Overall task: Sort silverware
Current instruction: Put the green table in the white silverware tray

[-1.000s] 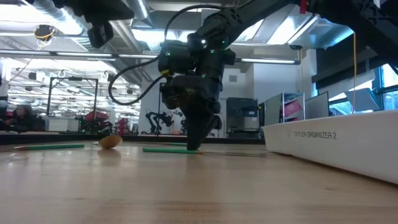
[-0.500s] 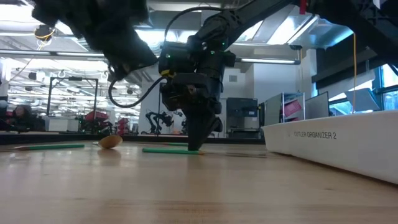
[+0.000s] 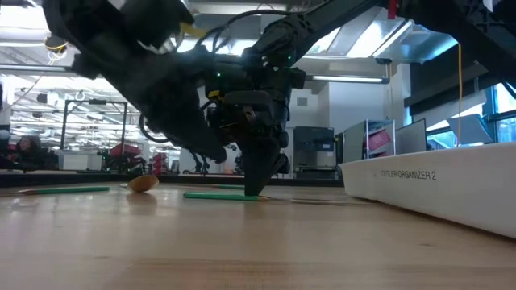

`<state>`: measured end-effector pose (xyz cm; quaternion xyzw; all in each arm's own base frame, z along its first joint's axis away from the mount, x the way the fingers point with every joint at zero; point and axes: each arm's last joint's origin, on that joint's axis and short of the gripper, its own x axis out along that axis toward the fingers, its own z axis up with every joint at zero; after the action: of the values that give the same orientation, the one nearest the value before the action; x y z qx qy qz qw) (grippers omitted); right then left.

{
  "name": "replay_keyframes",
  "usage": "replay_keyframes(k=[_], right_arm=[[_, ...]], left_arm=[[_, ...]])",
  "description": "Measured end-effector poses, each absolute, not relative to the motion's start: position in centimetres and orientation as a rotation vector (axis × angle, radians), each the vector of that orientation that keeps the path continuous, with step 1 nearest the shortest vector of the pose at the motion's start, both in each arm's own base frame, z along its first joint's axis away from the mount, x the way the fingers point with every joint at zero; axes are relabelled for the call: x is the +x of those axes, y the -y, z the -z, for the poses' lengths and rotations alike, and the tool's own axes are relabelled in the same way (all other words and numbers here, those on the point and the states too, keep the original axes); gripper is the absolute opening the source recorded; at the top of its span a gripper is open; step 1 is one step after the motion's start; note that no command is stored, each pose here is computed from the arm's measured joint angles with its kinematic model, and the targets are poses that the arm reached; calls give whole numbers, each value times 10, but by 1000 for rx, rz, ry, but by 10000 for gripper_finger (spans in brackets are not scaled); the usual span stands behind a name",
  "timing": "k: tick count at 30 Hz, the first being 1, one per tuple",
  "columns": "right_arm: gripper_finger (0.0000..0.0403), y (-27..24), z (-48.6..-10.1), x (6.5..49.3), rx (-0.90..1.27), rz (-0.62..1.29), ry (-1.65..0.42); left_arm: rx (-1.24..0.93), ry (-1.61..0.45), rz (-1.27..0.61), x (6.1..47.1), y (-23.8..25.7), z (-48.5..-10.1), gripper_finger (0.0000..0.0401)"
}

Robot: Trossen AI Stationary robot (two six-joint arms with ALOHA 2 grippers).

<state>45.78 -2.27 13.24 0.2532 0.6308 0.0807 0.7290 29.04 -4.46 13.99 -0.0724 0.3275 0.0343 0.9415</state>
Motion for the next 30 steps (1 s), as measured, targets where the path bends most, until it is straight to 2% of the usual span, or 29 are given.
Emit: replay_keyframes(k=[14,27,30], right_arm=[[3,22,-133,459,574,-203,-1380],[3,22,-133,459,605,-202,-1377],[3,23,-133,458,620,-186,-1389]], left_arm=[[22,-732,-71,302,34,-109,111],[-4,-823,-84,301,28,-95,111],[-38,-847,-76,299,28,-94,101]])
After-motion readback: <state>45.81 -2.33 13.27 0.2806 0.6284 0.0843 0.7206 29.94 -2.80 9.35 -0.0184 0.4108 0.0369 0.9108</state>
